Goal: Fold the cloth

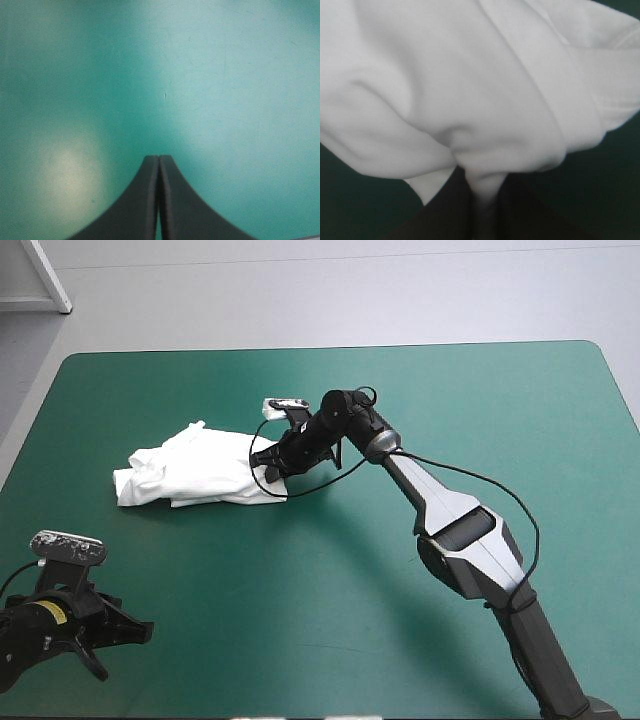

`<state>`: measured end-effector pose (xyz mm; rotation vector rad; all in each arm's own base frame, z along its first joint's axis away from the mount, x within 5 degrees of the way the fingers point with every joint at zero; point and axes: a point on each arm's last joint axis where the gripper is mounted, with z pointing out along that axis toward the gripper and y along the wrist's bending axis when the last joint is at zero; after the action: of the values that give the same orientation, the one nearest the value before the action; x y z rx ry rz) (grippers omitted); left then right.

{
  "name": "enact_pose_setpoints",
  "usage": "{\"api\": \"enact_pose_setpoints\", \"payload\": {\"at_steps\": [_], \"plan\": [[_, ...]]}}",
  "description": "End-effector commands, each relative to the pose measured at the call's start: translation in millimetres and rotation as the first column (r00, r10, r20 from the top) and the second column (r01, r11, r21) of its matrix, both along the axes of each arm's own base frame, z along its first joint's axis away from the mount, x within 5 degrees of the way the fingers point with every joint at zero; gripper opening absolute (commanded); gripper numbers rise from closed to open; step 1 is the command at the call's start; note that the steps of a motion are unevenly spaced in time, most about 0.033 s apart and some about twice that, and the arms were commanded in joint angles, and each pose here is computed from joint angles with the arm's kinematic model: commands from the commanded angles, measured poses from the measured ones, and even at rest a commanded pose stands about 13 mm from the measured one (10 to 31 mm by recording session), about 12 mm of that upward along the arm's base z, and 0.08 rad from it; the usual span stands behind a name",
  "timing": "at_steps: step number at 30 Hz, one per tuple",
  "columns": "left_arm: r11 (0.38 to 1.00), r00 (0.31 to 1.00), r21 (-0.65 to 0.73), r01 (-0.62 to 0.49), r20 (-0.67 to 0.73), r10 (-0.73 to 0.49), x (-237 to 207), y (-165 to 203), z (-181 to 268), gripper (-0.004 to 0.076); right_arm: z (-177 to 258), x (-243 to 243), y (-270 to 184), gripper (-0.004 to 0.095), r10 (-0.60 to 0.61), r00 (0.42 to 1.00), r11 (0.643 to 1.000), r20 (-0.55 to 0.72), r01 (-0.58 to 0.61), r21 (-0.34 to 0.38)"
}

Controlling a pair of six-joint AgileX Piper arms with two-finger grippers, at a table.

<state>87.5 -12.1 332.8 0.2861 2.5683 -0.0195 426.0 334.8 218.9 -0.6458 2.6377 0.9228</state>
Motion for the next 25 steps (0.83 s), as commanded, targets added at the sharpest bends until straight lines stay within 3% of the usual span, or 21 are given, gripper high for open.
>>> {"api": "enact_pose_setpoints", "payload": {"at_steps": [1, 3, 6, 8, 10, 18, 25], "plan": [[1.000, 1.000, 0.001, -0.001, -0.016, 0.001, -1.5, 0.2, 4.7, -0.0008, 59.5, 2.7, -14.5, -0.0019, -0.039, 0.988, 0.998, 0.151, 0.030, 0.062], [1.000, 1.000, 0.001, -0.001, -0.015, 0.001, -1.4, 0.1, 4.8, -0.0008, 64.7, 7.4, -24.5, -0.0019, -0.062, 0.983, 0.998, 0.173, 0.059, 0.022], [1.000, 1.000, 0.001, -0.001, -0.015, 0.001, -1.4, 0.1, 4.8, -0.0008, 73.4, 19.0, -51.2, -0.0019, -0.097, 0.968, 0.988, 0.232, 0.122, -0.095], [1.000, 1.000, 0.001, -0.001, -0.015, 0.001, -1.4, 0.1, 4.8, -0.0008, 75.4, 30.1, -76.3, -0.0019, -0.146, 0.951, 0.960, 0.271, 0.203, -0.195], [1.000, 1.000, 0.001, -0.001, -0.015, 0.001, -1.4, 0.1, 4.8, -0.0008, 79.1, 41.9, -101.2, -0.0019, -0.219, 0.929, 0.930, 0.299, 0.291, -0.223], [1.000, 1.000, -0.007, 0.001, -0.016, -0.001, -1.5, -0.6, 4.8, -0.0008, 83.6, 82.4, -219.9, -0.0019, -0.448, 0.839, 0.822, 0.310, 0.522, -0.227], [1.000, 1.000, 0.001, -0.001, -0.015, 0.001, -1.4, 0.1, 4.8, -0.0008, 83.6, 94.7, -358.3, -0.0019, -0.650, 0.693, 0.657, 0.312, 0.719, -0.228]]}}
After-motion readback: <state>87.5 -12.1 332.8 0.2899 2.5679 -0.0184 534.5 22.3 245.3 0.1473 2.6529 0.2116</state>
